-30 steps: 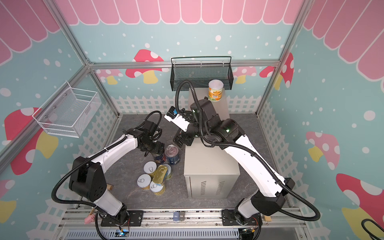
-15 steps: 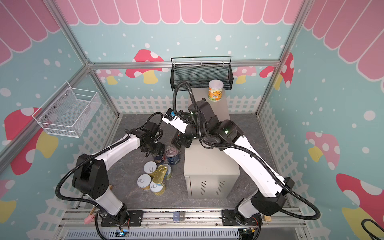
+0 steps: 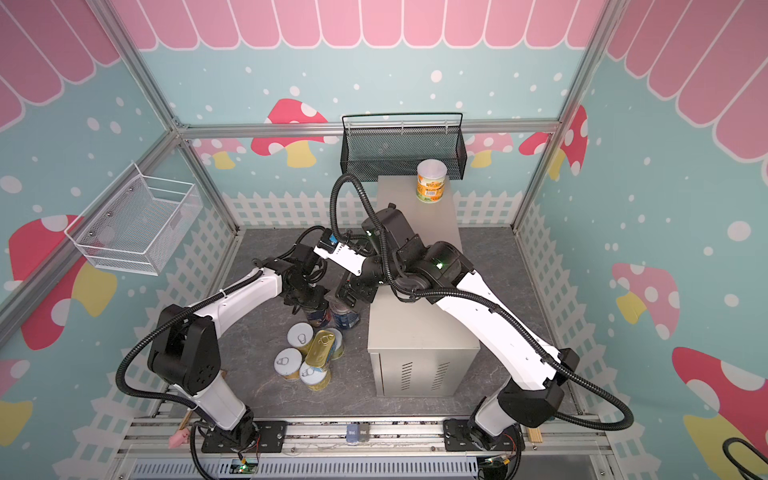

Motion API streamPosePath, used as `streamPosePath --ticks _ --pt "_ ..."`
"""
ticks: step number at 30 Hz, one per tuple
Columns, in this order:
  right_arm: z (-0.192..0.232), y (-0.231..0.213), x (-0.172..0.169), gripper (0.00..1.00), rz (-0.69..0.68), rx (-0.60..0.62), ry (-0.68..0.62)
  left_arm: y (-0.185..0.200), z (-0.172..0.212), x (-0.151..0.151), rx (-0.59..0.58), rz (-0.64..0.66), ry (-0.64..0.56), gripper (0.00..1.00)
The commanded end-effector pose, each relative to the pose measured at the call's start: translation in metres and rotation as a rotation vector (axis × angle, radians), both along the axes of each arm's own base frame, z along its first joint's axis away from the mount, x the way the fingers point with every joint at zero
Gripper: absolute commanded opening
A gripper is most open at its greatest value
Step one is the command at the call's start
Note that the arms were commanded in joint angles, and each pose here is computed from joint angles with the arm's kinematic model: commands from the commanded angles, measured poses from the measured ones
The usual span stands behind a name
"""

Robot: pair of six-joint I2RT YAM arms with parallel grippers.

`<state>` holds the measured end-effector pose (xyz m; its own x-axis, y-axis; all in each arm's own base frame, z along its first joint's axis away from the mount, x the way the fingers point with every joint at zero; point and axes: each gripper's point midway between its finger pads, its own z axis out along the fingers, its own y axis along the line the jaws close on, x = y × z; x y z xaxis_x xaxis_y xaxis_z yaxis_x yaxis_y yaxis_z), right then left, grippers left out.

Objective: Place and organize the canned foods onto the counter
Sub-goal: 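Grasp the dark blue tomato can with the left gripper and lift it, then close the right gripper on the tomato can held by the left gripper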

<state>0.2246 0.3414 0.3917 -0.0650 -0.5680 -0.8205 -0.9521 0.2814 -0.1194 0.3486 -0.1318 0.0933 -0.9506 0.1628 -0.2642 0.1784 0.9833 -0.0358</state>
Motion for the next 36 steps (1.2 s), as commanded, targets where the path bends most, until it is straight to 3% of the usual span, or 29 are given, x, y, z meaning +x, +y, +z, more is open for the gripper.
streamPosePath --ticks 1,17,24,31,36 --pt "0.006 0.001 -0.005 0.99 0.022 -0.002 -0.024 0.006 -0.002 0.004 0.022 0.019 -0.006 0.79" --pt "0.002 0.009 -0.008 0.99 0.04 0.002 -0.032 0.023 0.066 -0.001 0.039 0.047 -0.19 0.5" --pt "0.004 0.019 -0.007 0.99 0.067 0.032 -0.058 0.026 0.116 -0.012 -0.015 0.059 -0.28 0.41" --pt "0.002 0.029 -0.005 0.99 0.089 0.06 -0.084 0.02 0.182 -0.035 -0.141 0.025 -0.357 0.31" --pt "-0.001 0.035 -0.013 0.99 0.13 0.097 -0.117 0.014 0.221 -0.057 -0.218 -0.016 -0.384 0.16"
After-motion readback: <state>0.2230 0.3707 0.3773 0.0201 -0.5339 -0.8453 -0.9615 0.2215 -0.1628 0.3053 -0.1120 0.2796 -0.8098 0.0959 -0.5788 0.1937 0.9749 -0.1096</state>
